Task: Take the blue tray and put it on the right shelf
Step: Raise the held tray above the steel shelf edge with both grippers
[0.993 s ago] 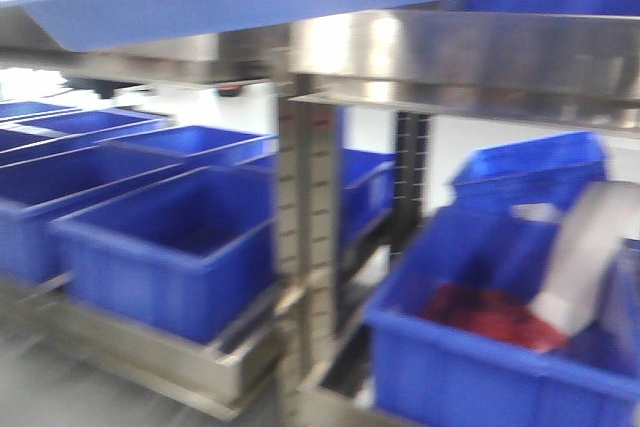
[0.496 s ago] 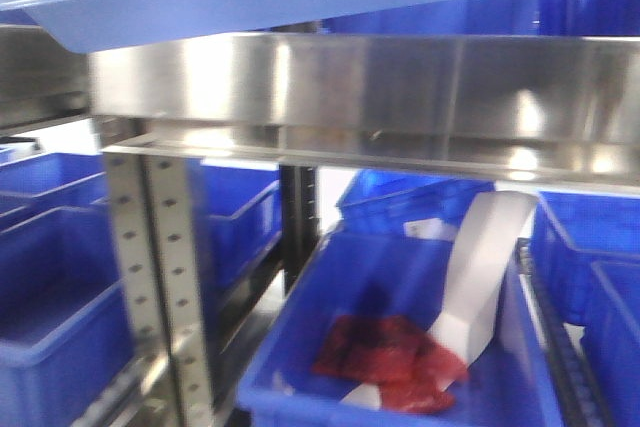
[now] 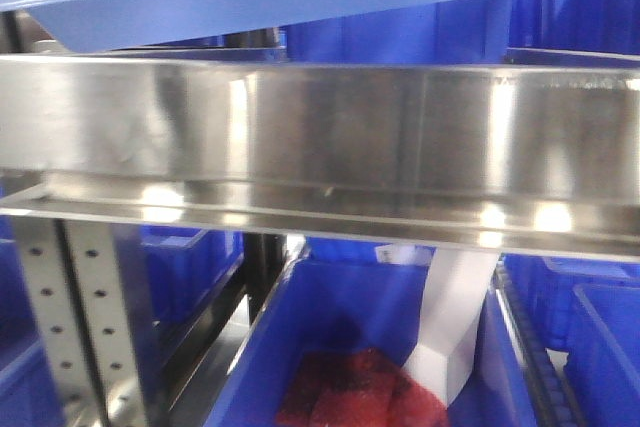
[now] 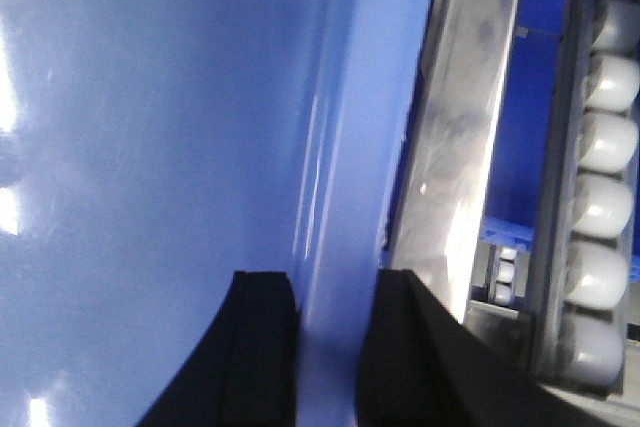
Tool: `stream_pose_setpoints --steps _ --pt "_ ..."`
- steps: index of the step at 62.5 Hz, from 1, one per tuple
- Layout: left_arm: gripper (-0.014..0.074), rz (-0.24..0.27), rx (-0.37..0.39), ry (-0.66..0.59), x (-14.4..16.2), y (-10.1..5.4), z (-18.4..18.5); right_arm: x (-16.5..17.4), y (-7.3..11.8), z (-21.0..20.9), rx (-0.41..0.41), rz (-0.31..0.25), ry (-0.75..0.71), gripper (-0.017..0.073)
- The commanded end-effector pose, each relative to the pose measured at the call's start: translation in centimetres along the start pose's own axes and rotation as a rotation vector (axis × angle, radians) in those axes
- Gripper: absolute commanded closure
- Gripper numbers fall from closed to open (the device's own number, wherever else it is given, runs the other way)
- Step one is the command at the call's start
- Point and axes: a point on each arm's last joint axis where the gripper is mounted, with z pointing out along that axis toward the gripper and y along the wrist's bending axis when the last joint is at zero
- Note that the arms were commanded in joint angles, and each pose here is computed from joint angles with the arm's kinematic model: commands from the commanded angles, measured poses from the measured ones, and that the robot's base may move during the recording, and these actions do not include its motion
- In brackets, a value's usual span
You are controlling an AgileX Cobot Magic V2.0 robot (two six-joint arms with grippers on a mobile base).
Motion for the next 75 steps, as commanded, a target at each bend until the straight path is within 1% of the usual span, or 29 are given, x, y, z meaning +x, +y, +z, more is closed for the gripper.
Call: stream_pose_setpoints --steps 1,75 --pt "0.0642 0.046 0.048 0.033 0.94 -0.69 -2.06 -0.48 0.13 -1.46 -0.042 -0.014 -0.081 0.0537" --pt "0.0642 0.046 0.048 0.033 0.94 -0.69 -2.06 -0.48 0.13 -1.46 -0.042 -0.014 -0.081 0.0537"
